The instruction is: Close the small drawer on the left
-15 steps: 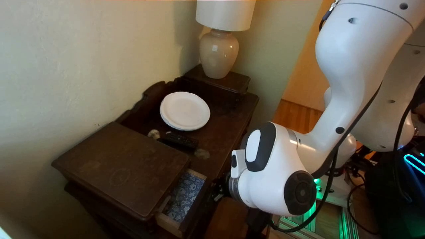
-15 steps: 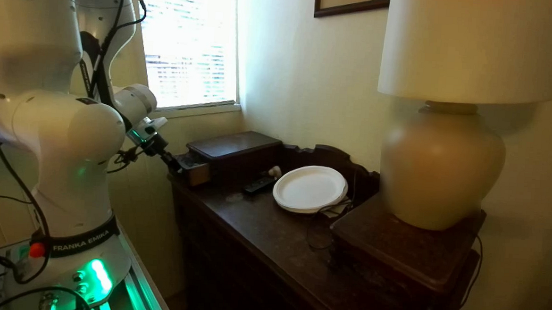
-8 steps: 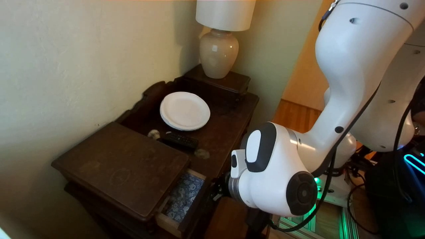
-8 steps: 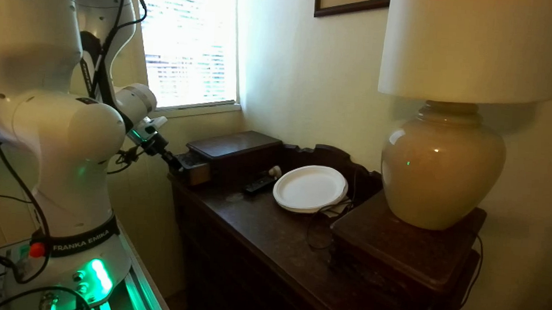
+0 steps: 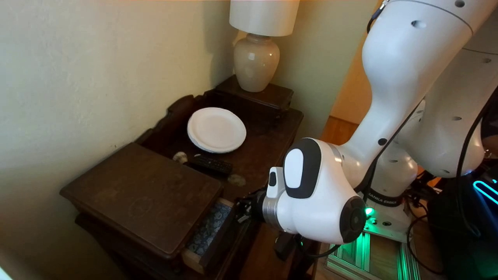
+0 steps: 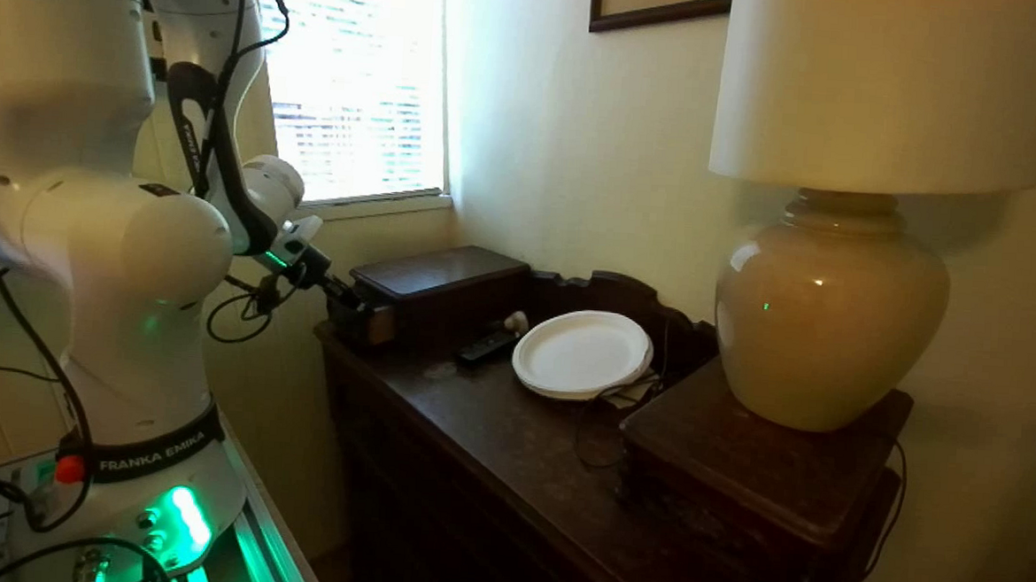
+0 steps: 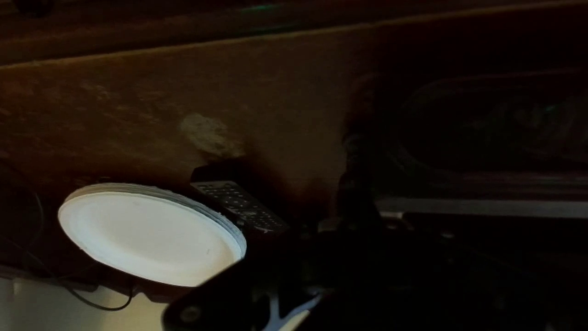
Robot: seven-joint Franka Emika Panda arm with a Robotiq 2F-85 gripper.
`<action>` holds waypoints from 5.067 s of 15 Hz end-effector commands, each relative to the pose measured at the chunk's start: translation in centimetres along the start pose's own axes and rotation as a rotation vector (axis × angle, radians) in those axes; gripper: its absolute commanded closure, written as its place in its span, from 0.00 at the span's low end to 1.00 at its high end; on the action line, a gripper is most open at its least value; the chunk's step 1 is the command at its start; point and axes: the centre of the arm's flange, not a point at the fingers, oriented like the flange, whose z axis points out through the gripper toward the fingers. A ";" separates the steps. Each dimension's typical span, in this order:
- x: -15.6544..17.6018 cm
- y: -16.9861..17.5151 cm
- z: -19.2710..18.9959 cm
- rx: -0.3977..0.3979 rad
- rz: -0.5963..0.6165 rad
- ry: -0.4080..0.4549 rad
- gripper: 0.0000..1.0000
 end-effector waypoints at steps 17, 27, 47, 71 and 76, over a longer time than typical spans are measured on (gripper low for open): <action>1.9 0.8 -2.7 -0.181 -0.041 -0.013 0.97; 2.1 -2.1 -4.3 0.072 -0.109 -0.212 0.97; 0.7 -3.5 -1.4 0.208 -0.128 -0.337 0.98; 0.3 -3.4 7.0 0.182 -0.023 -0.081 0.97; -0.4 -3.0 8.6 0.144 -0.022 -0.076 0.97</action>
